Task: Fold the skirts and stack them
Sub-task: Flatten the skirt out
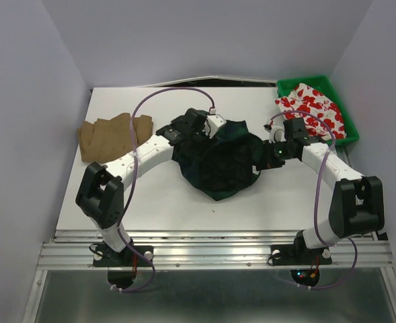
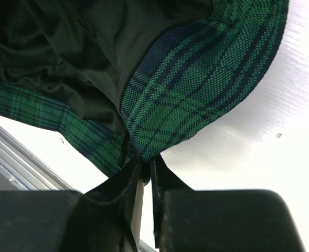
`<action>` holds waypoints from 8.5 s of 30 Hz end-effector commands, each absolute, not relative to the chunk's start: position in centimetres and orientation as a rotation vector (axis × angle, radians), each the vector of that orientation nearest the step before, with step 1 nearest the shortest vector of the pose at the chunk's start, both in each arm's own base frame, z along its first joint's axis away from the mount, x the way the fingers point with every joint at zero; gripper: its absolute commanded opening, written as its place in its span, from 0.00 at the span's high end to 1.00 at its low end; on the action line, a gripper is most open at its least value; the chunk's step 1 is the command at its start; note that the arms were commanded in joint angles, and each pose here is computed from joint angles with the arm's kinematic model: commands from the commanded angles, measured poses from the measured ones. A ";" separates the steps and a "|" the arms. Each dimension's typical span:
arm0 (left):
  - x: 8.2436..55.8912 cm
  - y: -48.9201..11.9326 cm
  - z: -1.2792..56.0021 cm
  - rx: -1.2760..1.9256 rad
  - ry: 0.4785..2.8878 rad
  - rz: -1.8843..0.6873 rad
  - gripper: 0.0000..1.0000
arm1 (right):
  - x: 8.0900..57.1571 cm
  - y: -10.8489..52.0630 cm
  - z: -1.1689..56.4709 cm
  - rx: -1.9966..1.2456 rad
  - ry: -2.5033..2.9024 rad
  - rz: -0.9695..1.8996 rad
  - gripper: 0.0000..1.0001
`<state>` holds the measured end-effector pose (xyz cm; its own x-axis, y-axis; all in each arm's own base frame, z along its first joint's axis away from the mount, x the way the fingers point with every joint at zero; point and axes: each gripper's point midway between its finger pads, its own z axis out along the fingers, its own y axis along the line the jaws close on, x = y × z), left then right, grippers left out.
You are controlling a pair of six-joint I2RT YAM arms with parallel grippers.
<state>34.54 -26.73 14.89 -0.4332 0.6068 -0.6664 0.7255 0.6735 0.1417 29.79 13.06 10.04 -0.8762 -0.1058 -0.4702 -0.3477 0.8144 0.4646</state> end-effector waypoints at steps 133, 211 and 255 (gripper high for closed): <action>24.6 -12.0 14.4 1.674 1.735 -0.100 0.02 | 31.4 7.9 14.6 -1.320 2.043 0.043 0.43; 25.3 -49.2 7.6 1.660 1.894 -0.833 0.63 | 34.3 13.8 6.1 -0.311 2.306 1.499 0.99; 21.3 -33.4 20.5 1.589 1.464 -0.402 0.36 | 36.0 12.1 10.7 -0.538 2.283 1.165 0.21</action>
<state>19.48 -35.49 15.79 0.4058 0.6852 -0.6049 0.8525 -0.0452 0.5207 36.22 12.59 7.58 -0.8865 0.0075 -0.4626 -0.3840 0.5460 0.7446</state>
